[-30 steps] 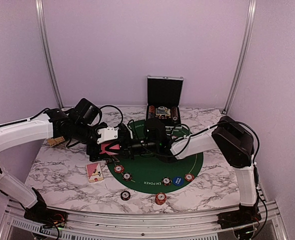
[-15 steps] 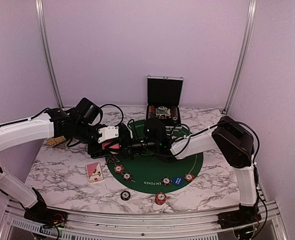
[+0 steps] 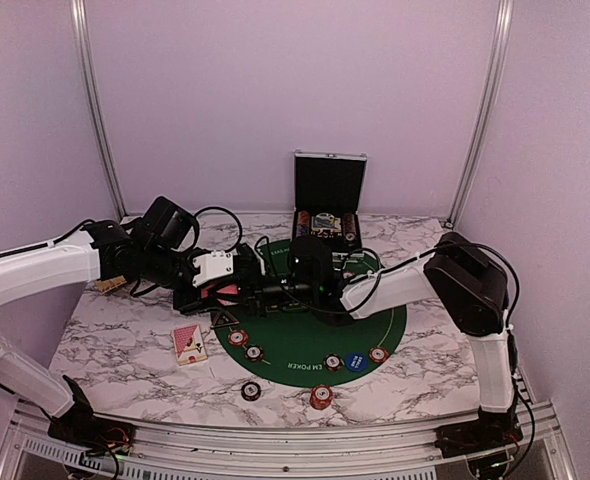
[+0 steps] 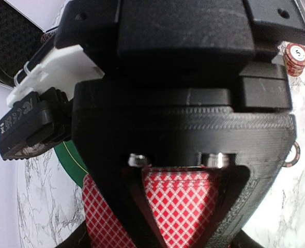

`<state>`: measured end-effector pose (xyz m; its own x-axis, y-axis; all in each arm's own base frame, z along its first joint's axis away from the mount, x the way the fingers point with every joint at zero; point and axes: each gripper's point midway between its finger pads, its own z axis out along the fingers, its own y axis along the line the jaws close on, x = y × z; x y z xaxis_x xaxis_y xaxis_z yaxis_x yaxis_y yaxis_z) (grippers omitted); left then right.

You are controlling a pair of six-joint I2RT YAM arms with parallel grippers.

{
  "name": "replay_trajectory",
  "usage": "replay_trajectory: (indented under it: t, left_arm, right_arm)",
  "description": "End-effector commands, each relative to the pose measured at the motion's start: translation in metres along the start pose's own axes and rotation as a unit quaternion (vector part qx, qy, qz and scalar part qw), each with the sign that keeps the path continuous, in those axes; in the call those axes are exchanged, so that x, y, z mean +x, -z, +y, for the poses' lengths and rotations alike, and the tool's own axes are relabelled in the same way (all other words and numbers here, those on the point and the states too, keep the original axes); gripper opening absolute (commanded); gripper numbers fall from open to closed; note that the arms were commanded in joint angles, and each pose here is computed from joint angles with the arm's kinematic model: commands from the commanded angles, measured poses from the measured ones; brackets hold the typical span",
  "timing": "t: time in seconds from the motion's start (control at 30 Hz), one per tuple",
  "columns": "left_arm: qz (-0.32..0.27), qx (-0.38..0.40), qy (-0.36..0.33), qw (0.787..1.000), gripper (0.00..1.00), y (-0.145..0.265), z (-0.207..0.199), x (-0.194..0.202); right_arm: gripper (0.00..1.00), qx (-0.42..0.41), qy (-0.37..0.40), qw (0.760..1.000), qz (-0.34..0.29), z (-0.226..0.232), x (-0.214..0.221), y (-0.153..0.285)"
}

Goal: Distribute texas hold em gaming equipment

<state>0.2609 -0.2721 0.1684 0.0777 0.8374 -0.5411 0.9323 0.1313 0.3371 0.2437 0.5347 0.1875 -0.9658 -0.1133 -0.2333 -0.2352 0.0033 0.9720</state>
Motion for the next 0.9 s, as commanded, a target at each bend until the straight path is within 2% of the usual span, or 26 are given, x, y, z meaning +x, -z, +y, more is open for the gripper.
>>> replay_trajectory:
  t: [0.0, 0.43, 0.67, 0.87]
  left_arm:
    - [-0.050, -0.019, 0.001, 0.999, 0.31, 0.014, 0.009, -0.023]
    - [-0.031, -0.003, 0.008, 0.999, 0.29, 0.013, 0.004, -0.016]
    - [-0.026, -0.004, 0.008, 1.000, 0.27, 0.014, 0.003, -0.013]
    - [-0.022, -0.004, 0.011, 1.000, 0.26, 0.014, 0.000, -0.010]
  right_arm:
    - [0.28, -0.015, 0.016, 1.000, -0.003, 0.018, -0.008, -0.003]
    - [0.30, 0.010, 0.004, 1.000, -0.003, -0.005, -0.010, -0.009]
    - [0.40, 0.062, 0.013, 0.998, -0.012, -0.018, -0.014, 0.003]
    - [0.46, 0.072, 0.018, 0.997, -0.017, -0.016, -0.016, 0.009]
